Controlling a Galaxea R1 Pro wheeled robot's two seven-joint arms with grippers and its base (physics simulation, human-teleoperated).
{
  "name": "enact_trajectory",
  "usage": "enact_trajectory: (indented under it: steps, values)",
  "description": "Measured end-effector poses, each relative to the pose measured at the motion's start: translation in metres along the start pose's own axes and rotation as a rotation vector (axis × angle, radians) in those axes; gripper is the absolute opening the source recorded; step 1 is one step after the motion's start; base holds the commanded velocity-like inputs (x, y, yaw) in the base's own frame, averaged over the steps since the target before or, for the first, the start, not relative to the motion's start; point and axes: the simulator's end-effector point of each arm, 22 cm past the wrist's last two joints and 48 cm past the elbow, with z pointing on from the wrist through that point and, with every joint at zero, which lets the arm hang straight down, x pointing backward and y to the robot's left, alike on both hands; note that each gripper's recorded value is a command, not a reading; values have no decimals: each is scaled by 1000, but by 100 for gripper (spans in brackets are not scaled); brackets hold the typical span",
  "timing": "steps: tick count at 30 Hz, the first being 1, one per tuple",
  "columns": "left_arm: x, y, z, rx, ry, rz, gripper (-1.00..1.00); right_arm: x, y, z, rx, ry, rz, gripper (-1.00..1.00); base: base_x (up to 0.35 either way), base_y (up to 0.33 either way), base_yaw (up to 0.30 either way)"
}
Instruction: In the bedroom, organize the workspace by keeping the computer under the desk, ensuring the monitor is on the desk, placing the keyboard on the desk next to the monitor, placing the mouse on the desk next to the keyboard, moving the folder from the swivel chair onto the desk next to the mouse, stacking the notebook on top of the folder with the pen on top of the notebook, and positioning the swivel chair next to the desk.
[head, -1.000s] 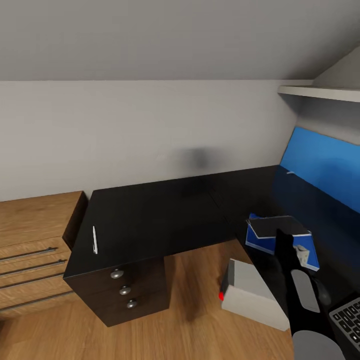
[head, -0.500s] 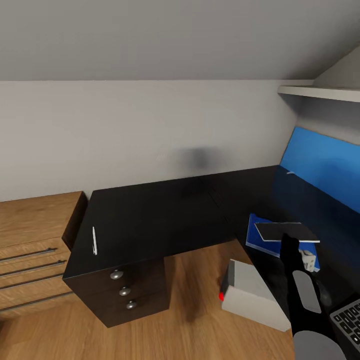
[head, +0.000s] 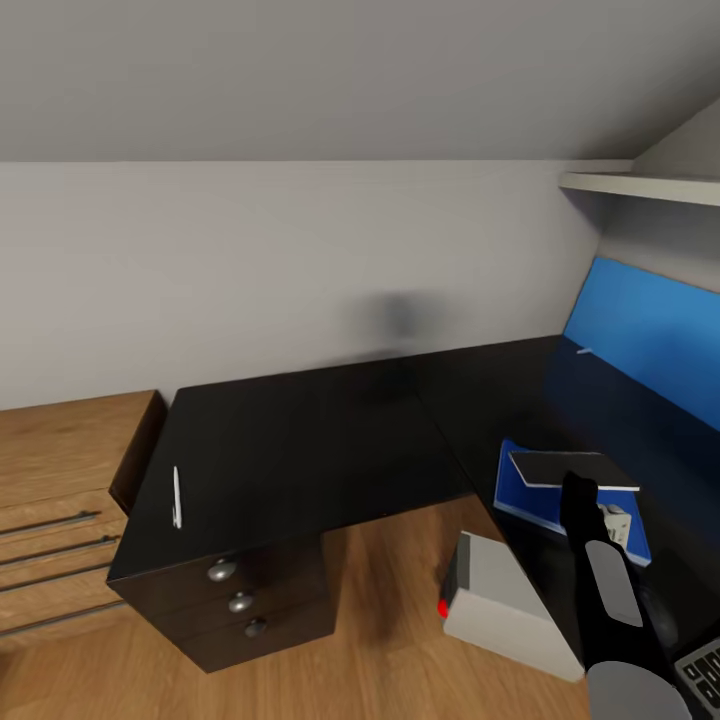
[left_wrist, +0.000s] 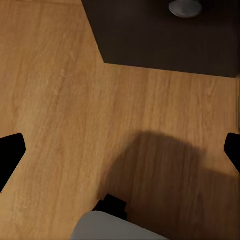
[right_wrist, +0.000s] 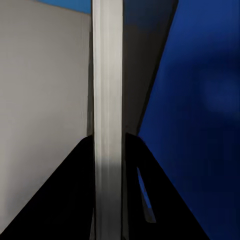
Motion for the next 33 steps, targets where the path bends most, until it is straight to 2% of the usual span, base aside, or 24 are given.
enact_trajectory:
  steps: [33]
  values:
    - [0, 2, 0, -6, -1, -2, 100, -8, -9, 0, 38, -37, 3, -100, 14, -13, 0]
